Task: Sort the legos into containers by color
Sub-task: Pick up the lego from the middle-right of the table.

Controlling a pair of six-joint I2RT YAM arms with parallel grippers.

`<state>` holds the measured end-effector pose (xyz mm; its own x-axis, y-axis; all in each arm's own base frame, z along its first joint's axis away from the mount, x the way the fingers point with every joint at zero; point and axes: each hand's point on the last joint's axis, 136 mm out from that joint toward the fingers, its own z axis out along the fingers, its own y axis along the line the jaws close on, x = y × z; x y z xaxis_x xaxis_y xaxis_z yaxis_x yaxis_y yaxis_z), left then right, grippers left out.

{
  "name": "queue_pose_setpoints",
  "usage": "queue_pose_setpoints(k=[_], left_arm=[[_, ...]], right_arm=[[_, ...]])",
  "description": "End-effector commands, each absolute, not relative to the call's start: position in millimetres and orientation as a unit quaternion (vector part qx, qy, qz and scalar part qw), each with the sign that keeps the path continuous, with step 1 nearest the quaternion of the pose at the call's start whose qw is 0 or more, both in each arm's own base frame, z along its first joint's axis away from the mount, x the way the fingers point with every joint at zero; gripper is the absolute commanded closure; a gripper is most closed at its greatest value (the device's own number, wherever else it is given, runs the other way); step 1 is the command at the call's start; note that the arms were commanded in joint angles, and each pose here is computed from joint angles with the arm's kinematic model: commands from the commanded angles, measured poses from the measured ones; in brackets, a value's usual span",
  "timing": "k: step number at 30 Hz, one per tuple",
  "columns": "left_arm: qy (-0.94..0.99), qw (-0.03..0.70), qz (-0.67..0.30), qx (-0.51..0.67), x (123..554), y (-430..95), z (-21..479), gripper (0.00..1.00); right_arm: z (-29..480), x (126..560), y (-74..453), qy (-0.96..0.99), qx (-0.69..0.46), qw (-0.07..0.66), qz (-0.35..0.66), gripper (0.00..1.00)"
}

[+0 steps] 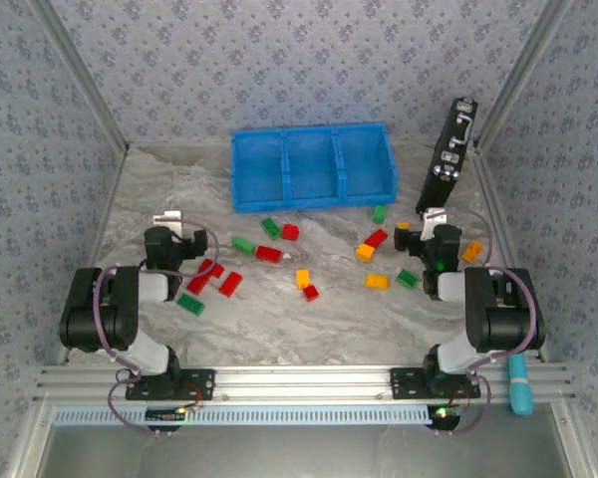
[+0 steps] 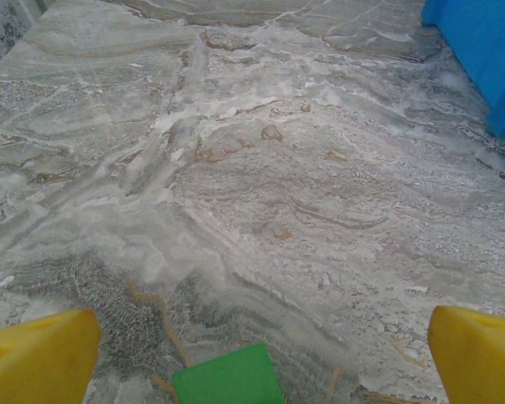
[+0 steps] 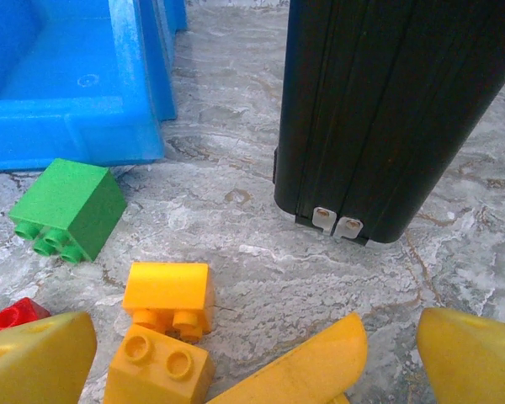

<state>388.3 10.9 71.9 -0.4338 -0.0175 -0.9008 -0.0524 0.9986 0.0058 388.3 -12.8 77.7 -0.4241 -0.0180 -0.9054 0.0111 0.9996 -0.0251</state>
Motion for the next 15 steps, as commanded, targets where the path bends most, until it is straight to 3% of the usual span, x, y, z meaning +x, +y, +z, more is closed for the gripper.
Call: queue_pose_setpoints(k=[1, 6, 11, 15], left_arm=[[0.832, 0.554, 0.002, -0.027, 398.7, 12.8, 88.3, 0.0], [0.853, 0.52, 0.018, -0.038, 406.8, 18.1, 122.3, 0.0], [0.846, 0.52, -0.014, -0.122, 399.0, 16.7, 211.5, 0.0], [0.845, 0.531, -0.01, -0.056, 387.1, -14.8, 276.8, 0.0]], right_arm=[[94.3, 394.4, -14.0, 0.853, 0.001, 0.522, -0.013, 0.0], [131.6, 397.2, -6.8, 0.896, 0.011, 0.444, 0.012, 0.0], [142.7, 382.7, 10.3, 0.908, 0.027, 0.411, 0.077, 0.0], [135.8, 356.2, 24.0, 0.929, 0.077, 0.343, 0.114, 0.0]])
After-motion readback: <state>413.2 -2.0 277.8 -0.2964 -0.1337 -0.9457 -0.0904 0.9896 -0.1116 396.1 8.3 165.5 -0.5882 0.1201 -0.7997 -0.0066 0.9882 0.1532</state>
